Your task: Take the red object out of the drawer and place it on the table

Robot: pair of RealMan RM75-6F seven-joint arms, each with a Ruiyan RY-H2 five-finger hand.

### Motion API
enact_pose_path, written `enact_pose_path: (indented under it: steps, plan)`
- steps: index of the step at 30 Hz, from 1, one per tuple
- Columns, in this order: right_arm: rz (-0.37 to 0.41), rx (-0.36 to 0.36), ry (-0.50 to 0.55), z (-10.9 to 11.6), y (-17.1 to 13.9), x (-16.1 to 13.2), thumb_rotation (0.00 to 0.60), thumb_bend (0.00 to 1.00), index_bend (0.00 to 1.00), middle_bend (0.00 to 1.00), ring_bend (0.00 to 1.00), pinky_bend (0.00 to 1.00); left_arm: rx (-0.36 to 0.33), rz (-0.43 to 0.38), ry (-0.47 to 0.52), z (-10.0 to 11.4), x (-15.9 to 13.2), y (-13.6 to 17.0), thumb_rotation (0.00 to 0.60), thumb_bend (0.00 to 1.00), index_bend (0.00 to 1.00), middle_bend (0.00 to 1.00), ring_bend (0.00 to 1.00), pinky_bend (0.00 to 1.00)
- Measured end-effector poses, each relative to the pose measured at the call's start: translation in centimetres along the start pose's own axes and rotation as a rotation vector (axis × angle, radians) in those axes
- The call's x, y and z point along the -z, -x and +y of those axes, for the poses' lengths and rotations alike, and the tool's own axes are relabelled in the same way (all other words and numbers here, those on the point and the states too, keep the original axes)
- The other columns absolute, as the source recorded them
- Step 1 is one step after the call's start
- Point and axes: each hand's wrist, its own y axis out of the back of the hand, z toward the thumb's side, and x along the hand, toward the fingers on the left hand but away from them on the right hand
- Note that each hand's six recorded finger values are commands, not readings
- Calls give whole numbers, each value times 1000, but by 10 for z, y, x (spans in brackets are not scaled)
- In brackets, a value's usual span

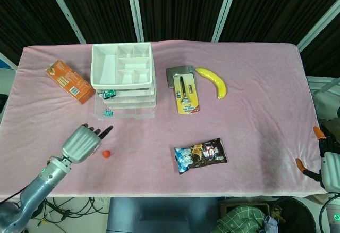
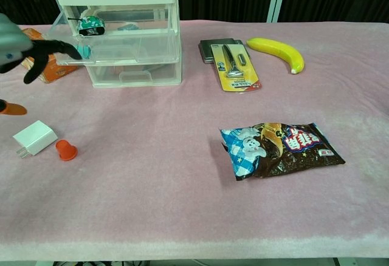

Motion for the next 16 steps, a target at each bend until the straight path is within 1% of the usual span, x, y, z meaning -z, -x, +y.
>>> enact_pose_path:
  steps: [1, 3, 4, 7, 12, 16]
  plan:
    - [1, 0, -3, 0, 0, 0, 600, 203, 0, 0, 0, 123, -14, 21, 20, 2, 4, 8, 600, 85, 7, 75, 198, 291]
    - [4, 2, -9, 0, 0, 0, 600, 202, 0, 0, 0, 123, -39, 68, 69, 5, 12, 27, 600, 77, 0, 16, 113, 203]
    - [6, 2, -12, 0, -1, -1, 600, 202, 0, 0, 0, 123, -47, 89, 90, 6, 15, 36, 600, 72, 0, 2, 77, 162]
    - [10, 4, -22, 0, -1, -1, 600, 202, 0, 0, 0, 123, -66, 158, 155, 6, 27, 60, 600, 66, 0, 0, 14, 106]
    - [18, 7, -40, -1, -2, -2, 600, 202, 0, 0, 0, 123, -90, 283, 251, 2, 48, 93, 600, 62, 0, 0, 0, 79]
    - [25, 11, -56, -1, -3, -3, 600, 202, 0, 0, 0, 123, -119, 398, 284, -5, 71, 119, 600, 52, 0, 0, 0, 57]
